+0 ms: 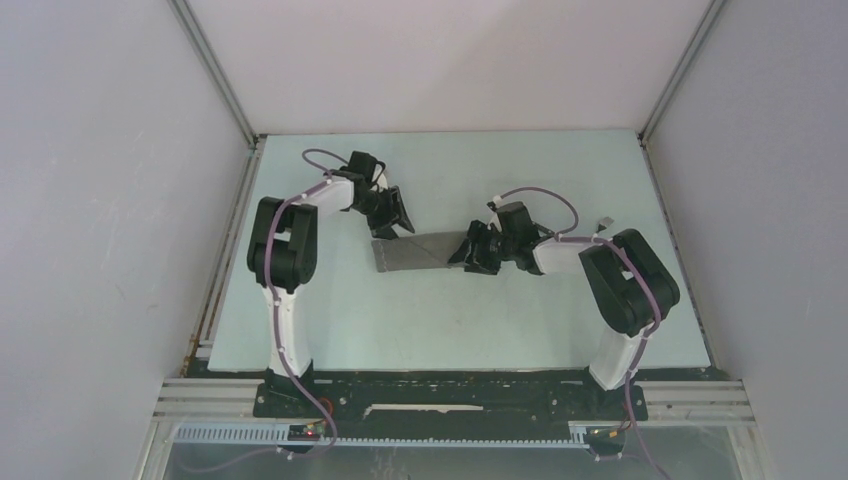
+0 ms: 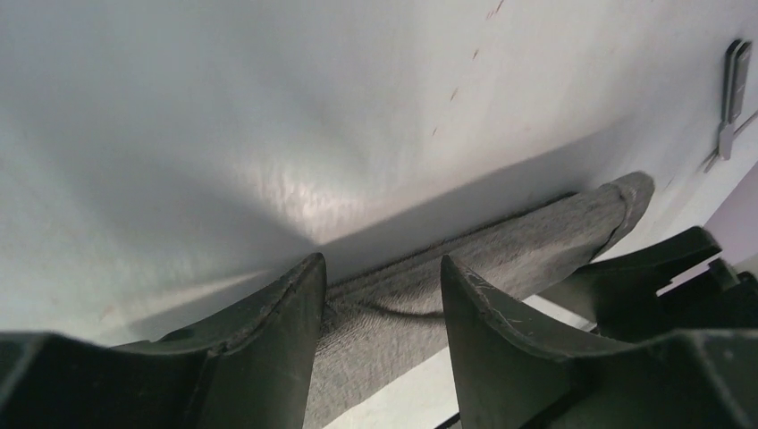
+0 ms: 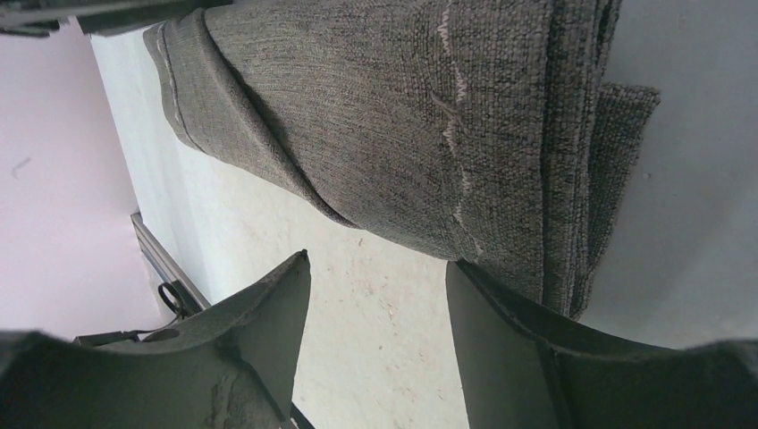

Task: Fold the napkin into a case and place the utensils inside
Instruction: Rotate the smaller rectangle-folded napkin at the center of the board.

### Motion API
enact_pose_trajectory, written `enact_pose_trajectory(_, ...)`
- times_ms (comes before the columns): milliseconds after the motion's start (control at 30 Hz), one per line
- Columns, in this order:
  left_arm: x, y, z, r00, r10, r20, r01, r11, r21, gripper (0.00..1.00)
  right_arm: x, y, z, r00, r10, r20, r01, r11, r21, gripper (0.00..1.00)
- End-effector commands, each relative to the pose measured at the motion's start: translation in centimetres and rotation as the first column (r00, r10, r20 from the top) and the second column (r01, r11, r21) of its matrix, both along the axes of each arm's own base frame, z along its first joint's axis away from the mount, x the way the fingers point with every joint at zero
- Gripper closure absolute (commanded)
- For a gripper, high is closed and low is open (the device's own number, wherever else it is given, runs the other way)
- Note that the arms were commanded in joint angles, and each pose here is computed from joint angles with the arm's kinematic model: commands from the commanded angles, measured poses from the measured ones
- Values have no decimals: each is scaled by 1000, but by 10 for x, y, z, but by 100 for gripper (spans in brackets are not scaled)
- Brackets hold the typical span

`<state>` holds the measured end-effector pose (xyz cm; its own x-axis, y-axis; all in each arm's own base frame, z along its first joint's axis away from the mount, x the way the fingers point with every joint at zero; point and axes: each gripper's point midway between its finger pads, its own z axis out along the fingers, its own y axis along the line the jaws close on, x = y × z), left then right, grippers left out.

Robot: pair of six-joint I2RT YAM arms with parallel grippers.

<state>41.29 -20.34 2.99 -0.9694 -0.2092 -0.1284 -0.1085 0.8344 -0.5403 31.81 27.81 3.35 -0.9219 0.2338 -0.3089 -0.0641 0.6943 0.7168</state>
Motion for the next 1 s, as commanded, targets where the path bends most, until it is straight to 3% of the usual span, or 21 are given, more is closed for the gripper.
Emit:
enact_pose_trajectory(0, -21, 9, 5, 1000, -17, 1, 17, 1000, 17, 40, -9, -22, -13, 999, -1, -54, -3, 997, -75, 34)
enact_pose_trajectory(200, -8, 7, 10, 999, 9, 44, -10, 1000, 22, 40, -17, -16, 5, 999, 34, -38, -36, 998, -51, 33)
enact_pose_trajectory(367, 20, 20, 66, 985, 17, 171, -38, 992, 122, 40, -28, -26, 38, 999, 42, 34, -39, 993, -108, 31)
enact_pose_trajectory(467, 2, 48, 101, 963, 99, 250, -153, 966, 207, 38, -32, -48, 55, 999, 2, 50, 5, 989, -149, 28)
enact_pose_trajectory(533, -28, 58, 109, 935, 177, 307, -232, 961, 151, 38, -28, -77, 65, 995, -57, 82, 73, 975, -209, 26)
enact_pose_trajectory(667, -86, 70, 91, 885, 342, 316, -358, 934, -9, 38, -7, -140, 104, 959, -153, 238, 228, 916, -330, 24)
enact_pose_trajectory(800, -102, 69, 74, 873, 390, 295, -388, 919, -65, 38, 19, -198, 126, 927, -139, 349, 306, 818, -487, 25)
enact_pose_trajectory(967, -86, 60, 50, 895, 383, 231, -380, 923, -59, 43, 41, -248, 103, 956, 78, 282, 160, 666, -728, 30)
